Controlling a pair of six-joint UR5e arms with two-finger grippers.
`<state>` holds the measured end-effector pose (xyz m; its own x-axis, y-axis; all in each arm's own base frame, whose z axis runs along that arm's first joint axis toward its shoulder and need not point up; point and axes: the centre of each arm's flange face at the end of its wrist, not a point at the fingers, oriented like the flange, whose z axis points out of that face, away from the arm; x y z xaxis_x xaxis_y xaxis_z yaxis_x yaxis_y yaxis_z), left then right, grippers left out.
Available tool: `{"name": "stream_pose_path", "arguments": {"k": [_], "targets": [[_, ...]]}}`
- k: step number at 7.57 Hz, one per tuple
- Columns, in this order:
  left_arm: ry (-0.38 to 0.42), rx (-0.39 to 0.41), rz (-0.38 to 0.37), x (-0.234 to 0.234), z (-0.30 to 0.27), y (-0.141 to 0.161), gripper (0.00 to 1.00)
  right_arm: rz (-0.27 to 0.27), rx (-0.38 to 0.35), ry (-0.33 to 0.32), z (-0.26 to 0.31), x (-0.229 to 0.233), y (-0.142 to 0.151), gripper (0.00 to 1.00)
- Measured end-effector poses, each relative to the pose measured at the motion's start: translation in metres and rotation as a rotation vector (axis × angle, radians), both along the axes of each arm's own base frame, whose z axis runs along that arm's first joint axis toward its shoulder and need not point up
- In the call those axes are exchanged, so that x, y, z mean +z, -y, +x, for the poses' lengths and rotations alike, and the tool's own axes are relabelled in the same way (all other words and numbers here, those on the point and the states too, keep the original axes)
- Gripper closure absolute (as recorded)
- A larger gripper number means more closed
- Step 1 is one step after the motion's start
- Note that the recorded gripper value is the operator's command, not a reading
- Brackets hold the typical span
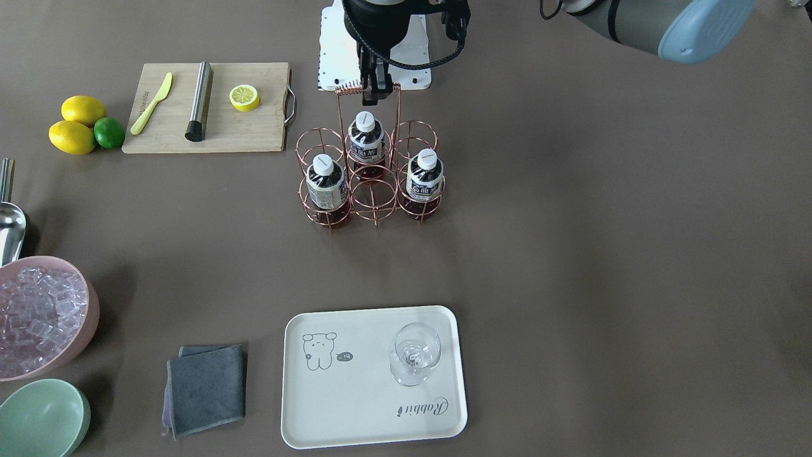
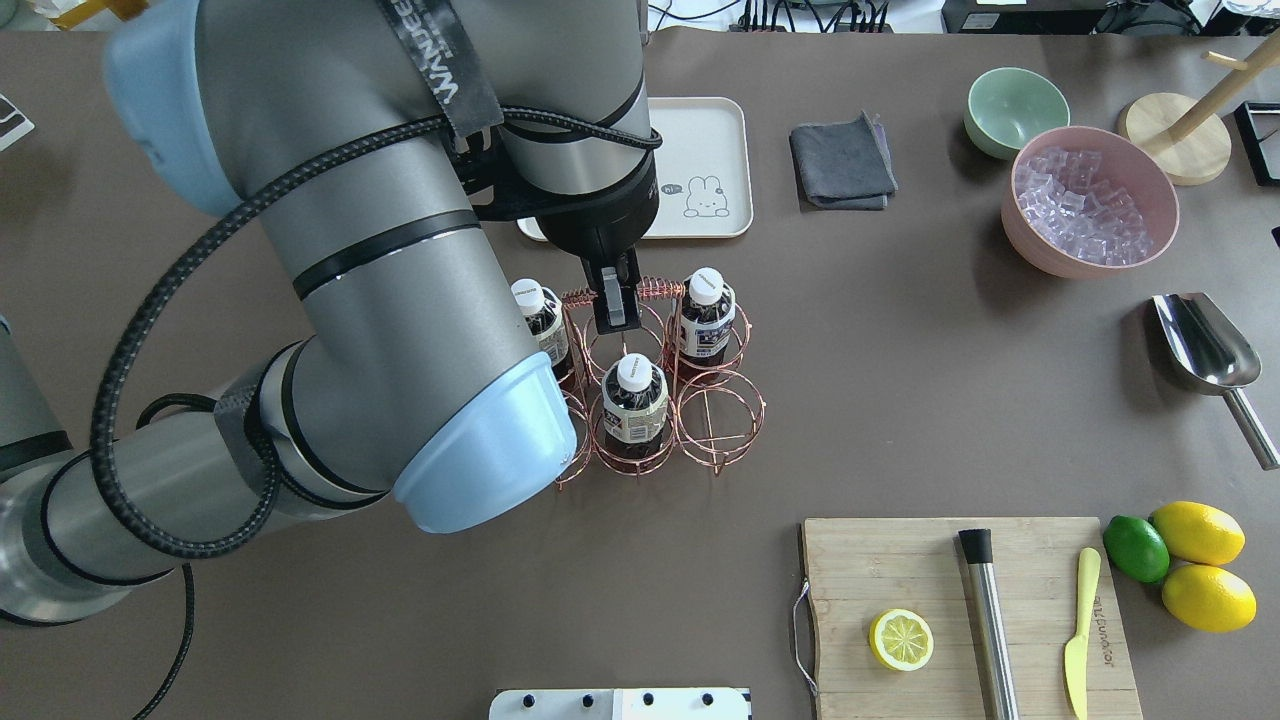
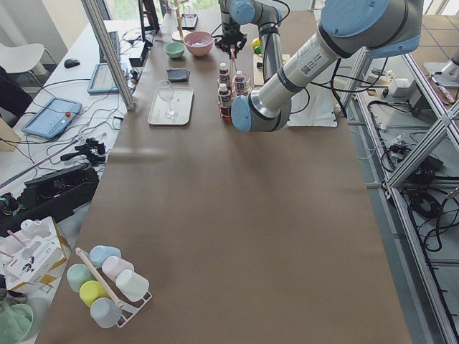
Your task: Take tea from basket to plate
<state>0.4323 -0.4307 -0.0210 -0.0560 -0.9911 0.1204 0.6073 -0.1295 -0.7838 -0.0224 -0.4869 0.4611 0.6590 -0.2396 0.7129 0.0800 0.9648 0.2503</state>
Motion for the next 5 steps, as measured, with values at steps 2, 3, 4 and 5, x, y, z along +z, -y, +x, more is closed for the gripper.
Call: {"name": "stream_pose_path", "arguments": {"k": [2,3,4,5], "targets": [[-0.003,0.001,0.003,-0.001,0.000,-0.002,1.00,0.027,-0.007,0.005,-0.003,-0.012,0.004,0.01],[-0.005,0.002,0.004,-0.001,0.000,-0.003,1.00,0.044,-0.010,0.012,-0.005,-0.021,0.007,0.00],[-0.007,0.003,0.005,-0.002,-0.001,-0.004,1.00,0.056,-0.014,0.026,-0.007,-0.030,0.010,0.00],[-0.009,0.003,0.006,-0.002,-0.002,-0.004,1.00,0.073,-0.021,0.042,-0.010,-0.041,0.012,0.00]]}}
